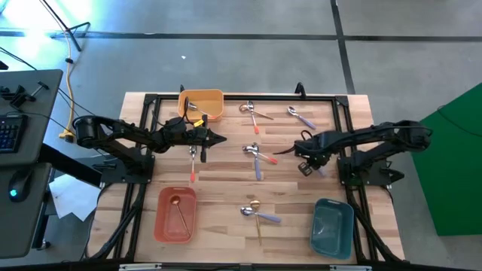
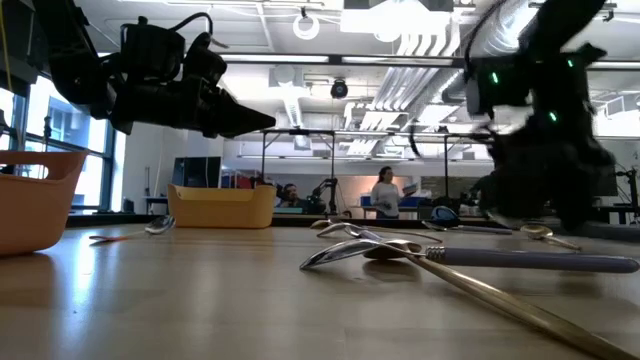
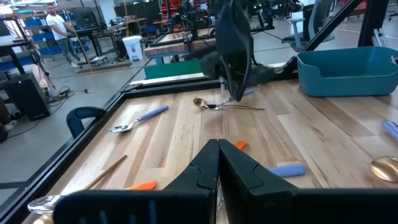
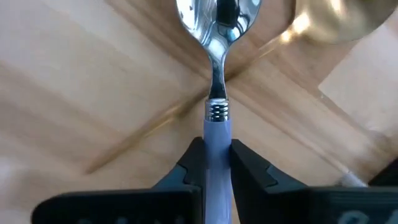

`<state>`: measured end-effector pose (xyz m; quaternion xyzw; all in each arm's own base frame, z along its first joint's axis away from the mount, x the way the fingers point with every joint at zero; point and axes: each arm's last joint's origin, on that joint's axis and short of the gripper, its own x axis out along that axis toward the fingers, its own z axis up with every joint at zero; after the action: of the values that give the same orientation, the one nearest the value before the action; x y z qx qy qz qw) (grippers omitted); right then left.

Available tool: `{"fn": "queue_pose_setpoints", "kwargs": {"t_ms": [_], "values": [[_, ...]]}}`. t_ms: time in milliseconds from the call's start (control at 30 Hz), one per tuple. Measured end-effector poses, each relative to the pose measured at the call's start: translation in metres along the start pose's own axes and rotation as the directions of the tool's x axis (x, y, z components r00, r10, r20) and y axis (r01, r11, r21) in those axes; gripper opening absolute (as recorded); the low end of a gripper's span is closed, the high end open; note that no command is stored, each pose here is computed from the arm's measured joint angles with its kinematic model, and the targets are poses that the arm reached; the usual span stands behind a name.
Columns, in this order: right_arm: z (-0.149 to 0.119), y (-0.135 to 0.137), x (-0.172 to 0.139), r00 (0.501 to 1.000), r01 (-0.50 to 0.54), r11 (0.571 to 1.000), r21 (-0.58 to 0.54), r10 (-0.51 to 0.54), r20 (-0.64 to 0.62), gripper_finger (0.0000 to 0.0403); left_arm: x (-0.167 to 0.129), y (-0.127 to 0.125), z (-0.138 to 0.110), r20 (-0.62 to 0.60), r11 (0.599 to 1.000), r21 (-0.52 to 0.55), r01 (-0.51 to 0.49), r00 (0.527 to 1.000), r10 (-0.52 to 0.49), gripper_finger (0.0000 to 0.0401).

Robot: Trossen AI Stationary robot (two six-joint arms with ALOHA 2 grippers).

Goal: Sort silverware by color (type)
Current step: Put the middle right violet spoon into the blue bin

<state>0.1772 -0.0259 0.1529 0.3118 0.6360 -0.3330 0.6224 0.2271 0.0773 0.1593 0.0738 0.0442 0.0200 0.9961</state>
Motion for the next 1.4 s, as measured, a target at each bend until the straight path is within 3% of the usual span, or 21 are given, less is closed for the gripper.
{"fn": "queue_pose_setpoints", "kwargs": {"t_ms": [267,400,633,733,833,967,1167,1400], "values": [[-0.012,0.019,-0.061,0.984,-0.157,0.985,0.067,0.151,0.094,0.0029,0.0,0.0,0.0,0.0,1.0,0.001,-0.006,1.0,0.006,0.0001],[-0.04,0.035,-0.081,0.961,-0.272,0.956,0.113,0.264,0.084,0.003,0.0,0.0,0.0,0.0,1.0,0.001,-0.007,1.0,0.007,0.0],[-0.108,0.065,-0.101,0.92,-0.378,0.899,0.221,0.391,-0.02,0.0031,0.0,0.0,0.0,0.0,1.0,0.003,-0.009,1.0,0.009,0.0],[-0.139,0.071,-0.1,0.907,-0.375,0.872,0.315,0.416,-0.072,0.0031,0.0,0.0,0.0,0.0,1.0,0.003,-0.009,1.0,0.009,0.0],[-0.165,0.073,-0.094,0.92,-0.307,0.867,0.392,0.377,-0.112,0.0031,0.0,0.0,0.0,0.0,1.0,0.003,-0.009,1.0,0.009,0.0],[-0.187,0.08,-0.085,0.925,-0.27,0.868,0.417,0.354,-0.137,0.0031,0.0,0.0,0.0,0.001,1.0,0.002,-0.009,1.0,0.009,0.0],[-0.197,0.099,-0.068,0.916,-0.296,0.866,0.403,0.377,-0.136,0.0031,0.0,0.0,0.0,0.001,1.0,-0.003,-0.009,1.0,0.009,0.0],[-0.197,0.106,-0.043,0.952,-0.21,0.886,0.413,0.281,-0.12,0.0031,0.001,0.001,0.002,0.007,1.0,-0.006,-0.016,1.0,0.016,0.0]]}}
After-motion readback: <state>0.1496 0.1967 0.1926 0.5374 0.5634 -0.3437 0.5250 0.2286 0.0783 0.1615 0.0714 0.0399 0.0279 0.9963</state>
